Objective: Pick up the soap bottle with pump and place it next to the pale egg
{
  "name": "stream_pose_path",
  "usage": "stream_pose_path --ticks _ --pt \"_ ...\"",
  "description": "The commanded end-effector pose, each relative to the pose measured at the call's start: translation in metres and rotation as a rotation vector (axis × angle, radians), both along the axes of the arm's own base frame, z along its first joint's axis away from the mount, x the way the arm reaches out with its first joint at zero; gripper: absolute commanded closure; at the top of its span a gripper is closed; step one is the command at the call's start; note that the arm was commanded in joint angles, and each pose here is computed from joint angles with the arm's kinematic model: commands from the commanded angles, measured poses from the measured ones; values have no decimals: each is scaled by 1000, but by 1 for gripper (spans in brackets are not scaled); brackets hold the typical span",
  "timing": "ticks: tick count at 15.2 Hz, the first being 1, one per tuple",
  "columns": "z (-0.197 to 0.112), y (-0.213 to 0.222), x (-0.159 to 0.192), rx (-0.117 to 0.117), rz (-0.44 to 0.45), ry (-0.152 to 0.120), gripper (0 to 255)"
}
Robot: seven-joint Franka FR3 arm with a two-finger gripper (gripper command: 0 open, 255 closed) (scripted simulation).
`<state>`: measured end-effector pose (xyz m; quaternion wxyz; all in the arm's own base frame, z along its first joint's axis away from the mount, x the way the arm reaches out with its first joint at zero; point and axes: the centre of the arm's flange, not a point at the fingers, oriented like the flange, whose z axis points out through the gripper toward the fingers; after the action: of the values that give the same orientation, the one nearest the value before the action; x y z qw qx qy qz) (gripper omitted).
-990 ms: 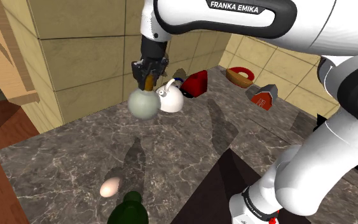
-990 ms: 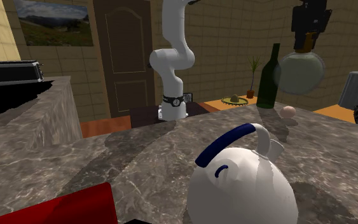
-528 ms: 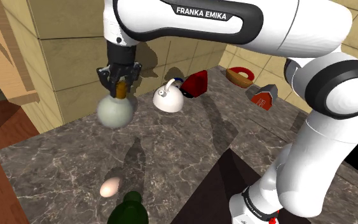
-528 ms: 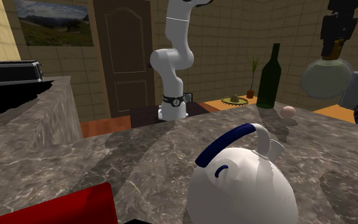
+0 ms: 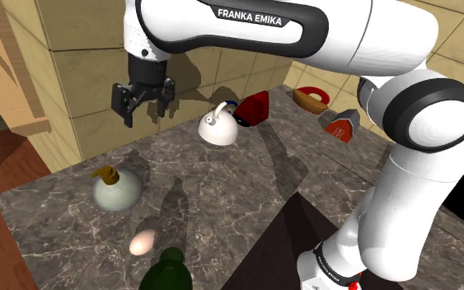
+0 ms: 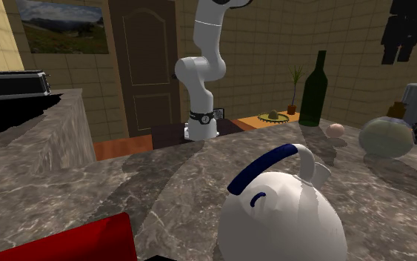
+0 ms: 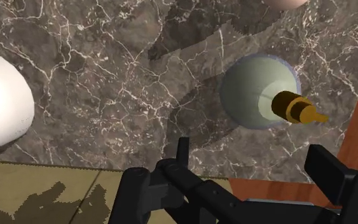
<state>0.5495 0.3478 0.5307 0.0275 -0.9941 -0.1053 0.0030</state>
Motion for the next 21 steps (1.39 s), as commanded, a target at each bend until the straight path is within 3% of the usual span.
stream_pose_path --ticks 1,8,9,16,21 --pt "-21 -6 2 37 8 11 0" --pt "-117 -20 7 205 91 65 0" --pt "-126 -20 8 221 99 70 0" --pt "-162 -10 4 221 99 70 0" --pt "-165 -10 4 221 99 70 0"
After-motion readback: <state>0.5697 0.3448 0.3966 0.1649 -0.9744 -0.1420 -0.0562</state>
